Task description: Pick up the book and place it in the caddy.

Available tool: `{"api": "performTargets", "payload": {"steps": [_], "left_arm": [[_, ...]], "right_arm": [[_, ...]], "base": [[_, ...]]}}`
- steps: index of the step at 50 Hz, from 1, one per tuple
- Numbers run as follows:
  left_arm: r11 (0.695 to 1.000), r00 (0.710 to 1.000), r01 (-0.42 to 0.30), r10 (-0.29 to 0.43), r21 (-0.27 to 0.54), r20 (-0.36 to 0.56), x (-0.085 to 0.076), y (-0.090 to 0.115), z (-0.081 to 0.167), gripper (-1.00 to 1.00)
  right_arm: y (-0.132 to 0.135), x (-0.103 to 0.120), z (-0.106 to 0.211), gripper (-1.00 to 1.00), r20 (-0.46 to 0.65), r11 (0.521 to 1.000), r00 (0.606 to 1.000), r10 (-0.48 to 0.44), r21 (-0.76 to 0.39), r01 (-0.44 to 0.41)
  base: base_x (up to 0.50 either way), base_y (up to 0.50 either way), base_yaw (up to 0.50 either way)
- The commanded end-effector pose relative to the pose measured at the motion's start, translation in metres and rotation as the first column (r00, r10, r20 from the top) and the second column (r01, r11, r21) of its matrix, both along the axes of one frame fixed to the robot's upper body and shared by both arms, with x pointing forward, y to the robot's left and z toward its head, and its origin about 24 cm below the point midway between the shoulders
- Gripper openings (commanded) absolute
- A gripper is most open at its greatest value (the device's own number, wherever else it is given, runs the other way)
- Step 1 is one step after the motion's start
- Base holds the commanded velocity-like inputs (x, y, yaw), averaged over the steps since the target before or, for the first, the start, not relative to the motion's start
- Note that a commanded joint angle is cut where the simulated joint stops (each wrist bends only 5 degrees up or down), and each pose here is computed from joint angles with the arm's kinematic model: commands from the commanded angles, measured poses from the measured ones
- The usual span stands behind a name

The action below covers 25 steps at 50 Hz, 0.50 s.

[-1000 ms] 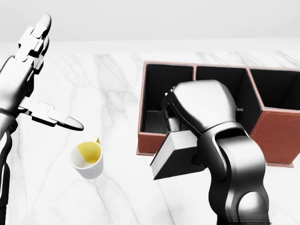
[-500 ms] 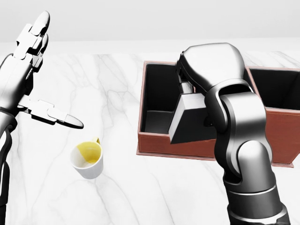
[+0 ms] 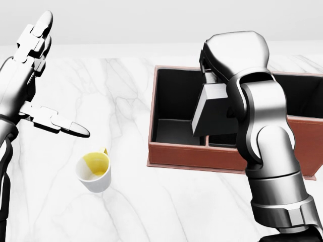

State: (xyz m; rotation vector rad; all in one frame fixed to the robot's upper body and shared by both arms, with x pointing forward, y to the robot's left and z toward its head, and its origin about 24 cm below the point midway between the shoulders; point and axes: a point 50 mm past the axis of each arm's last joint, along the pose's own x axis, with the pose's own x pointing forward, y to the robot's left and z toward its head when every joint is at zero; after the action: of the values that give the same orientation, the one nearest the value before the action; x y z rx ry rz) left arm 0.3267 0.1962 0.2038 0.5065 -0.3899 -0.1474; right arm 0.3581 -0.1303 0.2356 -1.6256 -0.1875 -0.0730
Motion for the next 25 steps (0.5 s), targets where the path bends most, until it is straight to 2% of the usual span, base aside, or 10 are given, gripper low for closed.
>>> {"api": "performTargets", "payload": {"steps": [1,25], "left_arm": [[1.000,1.000,0.001,-0.001,0.000,0.000,0.000,0.000,0.000,1.00],[1.000,1.000,0.007,-0.007,0.005,-0.001,-0.001,-0.001,-0.001,1.00]], "right_arm": [[-0.013,0.011,0.008,-1.00,0.061,0.999,0.998,-0.032,-0.005,0.032],[-0.040,0.035,-0.008,-1.00,0.038,0.995,0.995,-0.090,0.044,0.088]], "base": [[0.00,0.00,0.00],[0.00,0.00,0.00]]}}
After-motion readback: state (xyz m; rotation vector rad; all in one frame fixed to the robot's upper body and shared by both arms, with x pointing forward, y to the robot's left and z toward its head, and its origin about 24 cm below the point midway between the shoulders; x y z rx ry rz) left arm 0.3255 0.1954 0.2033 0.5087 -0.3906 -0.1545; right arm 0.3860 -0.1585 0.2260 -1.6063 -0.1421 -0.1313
